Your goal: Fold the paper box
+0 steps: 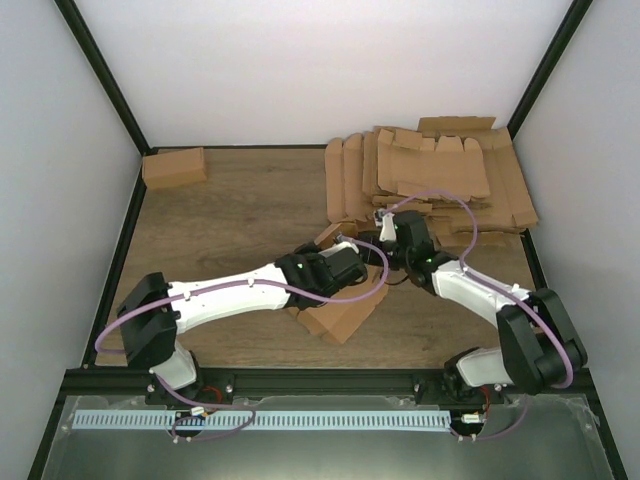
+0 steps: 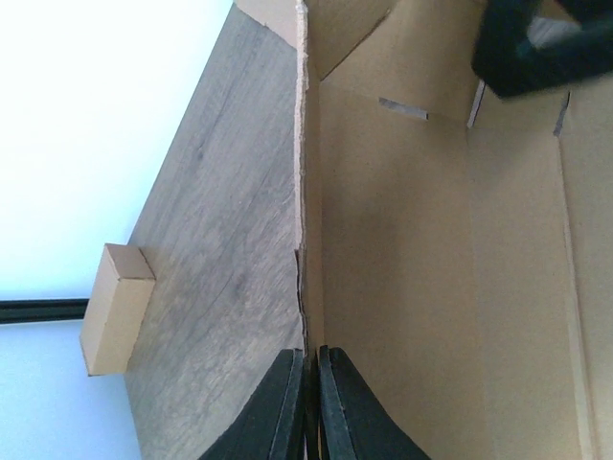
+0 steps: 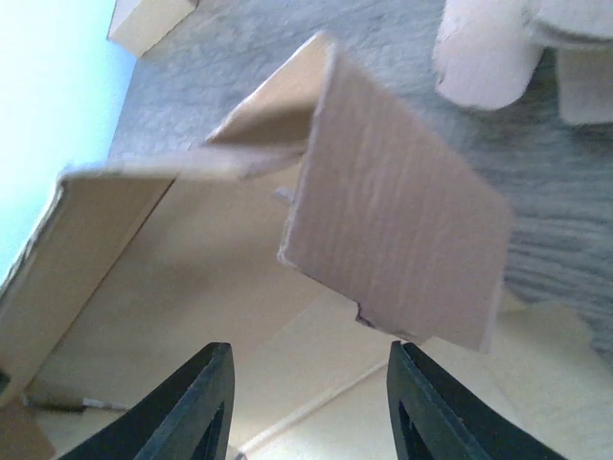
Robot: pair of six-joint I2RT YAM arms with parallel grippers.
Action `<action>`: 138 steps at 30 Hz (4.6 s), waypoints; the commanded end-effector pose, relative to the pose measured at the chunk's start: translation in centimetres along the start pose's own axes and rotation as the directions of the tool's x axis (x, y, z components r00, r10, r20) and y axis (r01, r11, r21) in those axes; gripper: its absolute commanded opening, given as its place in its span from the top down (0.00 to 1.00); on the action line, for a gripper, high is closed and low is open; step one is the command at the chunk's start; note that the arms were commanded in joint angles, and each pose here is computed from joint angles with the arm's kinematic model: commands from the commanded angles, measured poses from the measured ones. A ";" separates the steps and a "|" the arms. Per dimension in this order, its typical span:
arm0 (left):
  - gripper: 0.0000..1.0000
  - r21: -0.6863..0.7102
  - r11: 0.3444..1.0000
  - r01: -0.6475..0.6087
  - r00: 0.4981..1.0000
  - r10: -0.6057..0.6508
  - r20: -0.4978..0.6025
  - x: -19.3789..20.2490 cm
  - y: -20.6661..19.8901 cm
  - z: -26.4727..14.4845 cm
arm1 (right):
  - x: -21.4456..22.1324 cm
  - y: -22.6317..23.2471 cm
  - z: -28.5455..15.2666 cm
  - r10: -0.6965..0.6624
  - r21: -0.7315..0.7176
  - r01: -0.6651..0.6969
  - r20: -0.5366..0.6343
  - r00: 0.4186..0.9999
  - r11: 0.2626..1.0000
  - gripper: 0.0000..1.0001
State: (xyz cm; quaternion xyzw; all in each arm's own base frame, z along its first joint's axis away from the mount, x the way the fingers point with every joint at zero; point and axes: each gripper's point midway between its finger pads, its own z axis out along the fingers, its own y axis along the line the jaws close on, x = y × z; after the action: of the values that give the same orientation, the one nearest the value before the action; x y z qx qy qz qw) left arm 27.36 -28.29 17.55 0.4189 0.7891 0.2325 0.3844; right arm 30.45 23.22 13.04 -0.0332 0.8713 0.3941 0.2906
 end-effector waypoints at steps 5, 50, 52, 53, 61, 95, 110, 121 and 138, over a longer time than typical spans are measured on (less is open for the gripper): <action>0.93 -0.097 0.993 -0.063 0.997 0.066 0.031 0.0 -0.3 -0.7 | -4.5 -3.4 -1.1 -0.001 0.120 -0.010 0.092 0.996 0.993 0.54; 0.42 0.451 0.871 0.193 0.968 -0.245 0.058 -4.2 -3.8 -2.9 | -0.3 -5.4 -1.8 -0.384 0.258 0.336 0.165 0.909 0.906 0.99; 0.37 0.552 0.788 0.273 0.938 -0.345 0.028 -4.9 -2.5 -3.3 | -0.3 -5.2 -2.0 -0.392 0.256 0.343 0.174 0.903 0.904 0.99; 0.32 0.602 0.735 0.312 0.917 -0.399 0.011 -5.2 -1.6 -3.5 | -0.3 -5.1 -2.0 -0.397 0.255 0.348 0.175 0.901 0.902 0.99; 0.25 0.705 0.431 0.563 0.744 -0.636 -0.205 -2.4 4.3 0.6 | -0.1 -4.6 -2.2 -0.414 0.245 0.366 0.190 0.890 0.898 0.99; 0.39 0.881 0.141 0.453 0.806 -0.486 -0.337 -1.0 -5.3 0.5 | 1.9 -4.8 -0.9 -0.358 0.249 0.316 0.144 0.923 0.915 0.99; 0.30 0.857 0.155 0.491 0.776 -0.525 -0.350 -1.6 -4.1 0.1 | 1.6 -4.8 -1.4 -0.344 0.265 0.297 0.156 0.926 0.917 0.99; 0.43 0.823 0.207 0.528 0.795 -0.461 -0.394 -0.5 -6.9 1.5 | 2.8 -5.0 -1.6 -0.277 0.260 0.232 0.153 0.949 0.937 0.97; 0.46 0.787 0.285 0.547 0.802 -0.449 -0.395 0.5 -7.4 2.7 | 4.6 -5.0 -1.4 -0.215 0.290 0.184 0.077 0.974 0.939 0.92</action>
State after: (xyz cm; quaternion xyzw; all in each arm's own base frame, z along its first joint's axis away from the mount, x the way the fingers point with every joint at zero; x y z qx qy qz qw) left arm 25.35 -31.81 10.49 0.2708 0.8986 -0.3246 0.1176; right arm 27.46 19.23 7.71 -0.0634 0.8864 0.2418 0.3896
